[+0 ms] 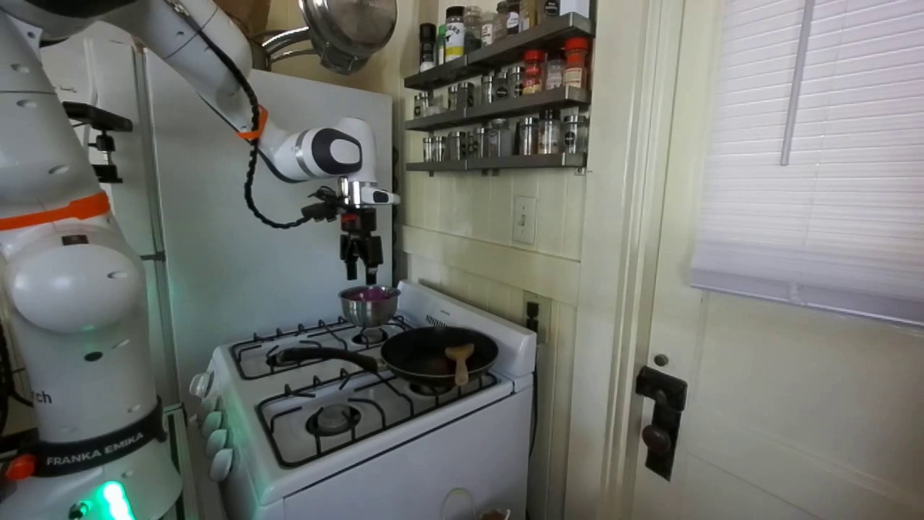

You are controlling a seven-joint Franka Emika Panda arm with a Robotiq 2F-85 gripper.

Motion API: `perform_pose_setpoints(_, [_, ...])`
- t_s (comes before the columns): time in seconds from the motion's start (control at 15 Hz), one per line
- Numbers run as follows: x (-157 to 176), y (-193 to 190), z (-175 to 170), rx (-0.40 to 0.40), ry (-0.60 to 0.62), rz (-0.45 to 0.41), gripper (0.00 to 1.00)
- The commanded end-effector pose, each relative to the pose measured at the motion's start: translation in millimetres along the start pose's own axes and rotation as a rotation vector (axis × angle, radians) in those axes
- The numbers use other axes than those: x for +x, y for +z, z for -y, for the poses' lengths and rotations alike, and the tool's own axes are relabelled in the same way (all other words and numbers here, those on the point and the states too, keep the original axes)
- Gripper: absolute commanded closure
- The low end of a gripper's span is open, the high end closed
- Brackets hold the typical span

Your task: Move the silver bowl forward, then use the wooden spoon to stir in the pan

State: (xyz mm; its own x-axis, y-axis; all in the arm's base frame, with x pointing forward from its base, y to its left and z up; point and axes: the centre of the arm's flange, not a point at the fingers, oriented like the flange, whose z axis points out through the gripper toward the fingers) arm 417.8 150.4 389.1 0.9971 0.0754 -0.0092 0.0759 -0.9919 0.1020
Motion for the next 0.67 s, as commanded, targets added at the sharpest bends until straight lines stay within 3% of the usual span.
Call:
perform_pose_setpoints(0.0, [-5.3, 34.8, 34.2, 0.005, -0.085, -0.081, 0.0])
perform_pose_setpoints(0.27, [21.6, 67.4, 70.7, -0.008, -0.108, -0.19, 0.0])
perform_pose_setpoints(0.4, [38.5, 81.7, 80.5, -0.032, -0.084, -0.199, 0.0])
perform_pose_setpoints(0.47, [10.9, 58.1, 65.9, -0.006, -0.115, -0.194, 0.0])
perform_pose_setpoints(0.6, [15.7, 67.4, 66.7, -0.007, -0.11, -0.181, 0.0])
